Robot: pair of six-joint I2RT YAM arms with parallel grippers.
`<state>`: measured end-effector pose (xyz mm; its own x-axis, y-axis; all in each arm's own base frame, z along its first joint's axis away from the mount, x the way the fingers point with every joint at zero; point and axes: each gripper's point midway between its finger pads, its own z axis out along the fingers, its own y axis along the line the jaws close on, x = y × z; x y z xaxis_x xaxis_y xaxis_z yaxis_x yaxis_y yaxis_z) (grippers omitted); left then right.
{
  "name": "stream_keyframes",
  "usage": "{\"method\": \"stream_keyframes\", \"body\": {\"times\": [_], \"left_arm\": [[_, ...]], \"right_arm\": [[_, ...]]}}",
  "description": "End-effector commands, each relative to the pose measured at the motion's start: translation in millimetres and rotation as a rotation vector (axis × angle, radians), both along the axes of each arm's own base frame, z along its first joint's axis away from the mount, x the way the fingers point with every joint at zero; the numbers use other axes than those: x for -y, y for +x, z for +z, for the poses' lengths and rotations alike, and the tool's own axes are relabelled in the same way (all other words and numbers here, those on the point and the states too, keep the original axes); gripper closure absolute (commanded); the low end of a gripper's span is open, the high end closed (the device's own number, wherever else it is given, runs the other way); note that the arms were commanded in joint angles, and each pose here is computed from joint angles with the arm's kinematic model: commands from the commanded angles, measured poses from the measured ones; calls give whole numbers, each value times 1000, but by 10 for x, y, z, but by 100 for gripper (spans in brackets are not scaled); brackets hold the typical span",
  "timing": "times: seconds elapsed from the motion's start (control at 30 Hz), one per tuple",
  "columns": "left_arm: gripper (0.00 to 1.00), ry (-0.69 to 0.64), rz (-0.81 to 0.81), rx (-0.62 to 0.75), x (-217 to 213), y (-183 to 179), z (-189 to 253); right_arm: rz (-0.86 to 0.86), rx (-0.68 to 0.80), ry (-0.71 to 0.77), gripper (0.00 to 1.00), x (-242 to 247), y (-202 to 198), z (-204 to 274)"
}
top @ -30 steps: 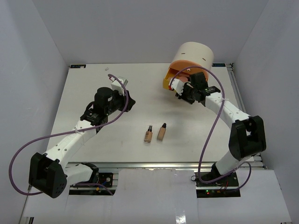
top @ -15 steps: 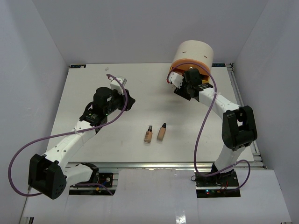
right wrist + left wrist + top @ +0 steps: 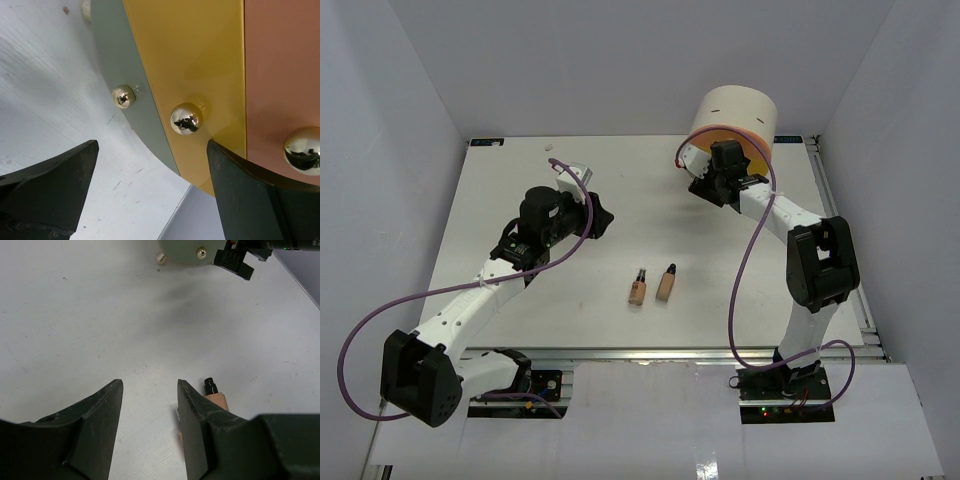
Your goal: Organize the makeup
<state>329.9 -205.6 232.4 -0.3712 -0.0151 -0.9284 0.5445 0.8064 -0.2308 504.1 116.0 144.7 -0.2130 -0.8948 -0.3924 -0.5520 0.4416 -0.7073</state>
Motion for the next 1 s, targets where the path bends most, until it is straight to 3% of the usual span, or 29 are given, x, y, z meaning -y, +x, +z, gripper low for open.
{"method": "stream_keyframes", "body": {"times": [0.0,0.1,0.2,0.33,0.5,0.6,0.67,0.8,0.87,0.97], "left_arm": [[40,-34,-64,20,99,-53,54],[36,-43,-95,20,143,-85,51],[29,-55,-161,18,220,-166,46],[18,-125,-297,13,415,-319,55],[21,-317,-373,-141,776,-180,50],[24,-425,-350,-255,1115,66,78],[25,-439,-342,-335,1403,193,-155],[25,-519,-272,-353,1979,651,-90],[26,-533,-233,-415,2256,845,-436],[27,-635,-137,-418,2487,1232,-420]], "right_arm": [[-60,146,15,7,112,246,383],[-37,121,36,7,83,153,381],[92,-3,162,7,-168,-178,326],[284,-193,478,6,-531,-913,546],[314,-332,923,3,-325,-1533,895],[286,-388,1104,5,-159,-1694,930],[267,-391,1208,10,-31,-1766,946],[219,-278,1248,15,262,-1778,1065],[226,-263,1270,16,281,-1823,1083],[206,-239,1281,21,333,-1825,1115]]}}
